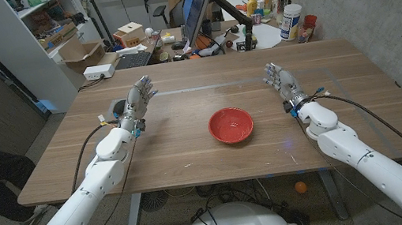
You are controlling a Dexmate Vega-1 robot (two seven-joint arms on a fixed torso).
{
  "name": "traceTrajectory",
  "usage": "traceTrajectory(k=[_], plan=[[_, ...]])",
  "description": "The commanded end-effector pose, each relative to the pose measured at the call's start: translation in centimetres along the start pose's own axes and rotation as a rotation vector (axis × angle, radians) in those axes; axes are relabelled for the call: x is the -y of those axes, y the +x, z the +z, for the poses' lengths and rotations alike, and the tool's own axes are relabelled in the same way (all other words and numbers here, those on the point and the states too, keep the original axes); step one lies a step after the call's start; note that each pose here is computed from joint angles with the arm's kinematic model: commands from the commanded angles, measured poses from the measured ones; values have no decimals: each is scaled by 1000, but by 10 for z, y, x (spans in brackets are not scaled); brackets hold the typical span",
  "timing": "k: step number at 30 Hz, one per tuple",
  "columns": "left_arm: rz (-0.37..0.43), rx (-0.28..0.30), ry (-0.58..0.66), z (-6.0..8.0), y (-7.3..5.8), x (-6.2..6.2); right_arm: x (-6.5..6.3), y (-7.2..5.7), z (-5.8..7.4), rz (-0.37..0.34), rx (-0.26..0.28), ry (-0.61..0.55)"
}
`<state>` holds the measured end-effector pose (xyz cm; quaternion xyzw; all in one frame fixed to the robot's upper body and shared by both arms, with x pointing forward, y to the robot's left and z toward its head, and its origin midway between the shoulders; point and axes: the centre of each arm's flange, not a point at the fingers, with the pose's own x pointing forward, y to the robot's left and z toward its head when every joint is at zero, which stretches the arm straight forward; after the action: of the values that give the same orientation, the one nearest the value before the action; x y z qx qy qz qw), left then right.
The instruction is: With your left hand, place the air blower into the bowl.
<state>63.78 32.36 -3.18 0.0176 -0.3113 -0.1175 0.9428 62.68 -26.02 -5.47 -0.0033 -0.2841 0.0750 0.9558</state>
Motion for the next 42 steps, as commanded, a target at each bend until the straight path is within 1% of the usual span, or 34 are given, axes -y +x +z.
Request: traceTrajectory(k=[1, 4, 6, 11, 13, 14, 15, 16, 17, 18, 19, 20, 22, 23, 24, 26, 31, 37, 42], plan=[[-51, 39, 62, 10, -17, -27, -52, -31, 26, -12, 51, -16], [-45, 31, 74, 9, -17, -30, -53, -24, 21, -2, 47, -4], [-39, 33, 84, 11, -16, -32, -52, -20, 20, 9, 45, -6], [-20, 48, 115, 18, -13, -35, -45, -6, 23, 27, 49, -15], [-3, 52, 132, 22, -10, -37, -41, 2, 25, 41, 47, -20], [-3, 52, 133, 22, -10, -37, -41, 2, 25, 41, 47, -20], [17, 54, 155, 26, -9, -39, -38, 7, 26, 44, 46, -21], [19, 53, 157, 26, -9, -39, -38, 7, 27, 44, 47, -21], [27, 58, 175, 30, -8, -40, -36, 13, 28, 46, 48, -20], [28, 57, 176, 30, -8, -40, -36, 13, 28, 47, 48, -19], [38, 59, 205, 34, -7, -41, -34, 19, 30, 52, 49, -25], [43, 58, 222, 36, -8, -42, -34, 22, 31, 54, 50, -28], [50, 57, 249, 39, -8, -42, -33, 25, 32, 56, 52, -24], [58, 56, 316, 45, -9, -42, -33, 29, 32, 61, 55, -16], [61, 54, 319, 45, -9, -42, -33, 29, 32, 62, 57, -16], [70, 61, 356, 52, -10, -43, -34, 35, 32, 74, 55, -15], [81, 73, 394, 64, -11, -47, -34, 43, 32, 80, 51, -16], [120, 67, 511, 82, -17, -58, -36, 49, 37, 89, 68, -18], [144, 58, 621, 94, -21, -65, -37, 51, 36, 86, 69, -16]])
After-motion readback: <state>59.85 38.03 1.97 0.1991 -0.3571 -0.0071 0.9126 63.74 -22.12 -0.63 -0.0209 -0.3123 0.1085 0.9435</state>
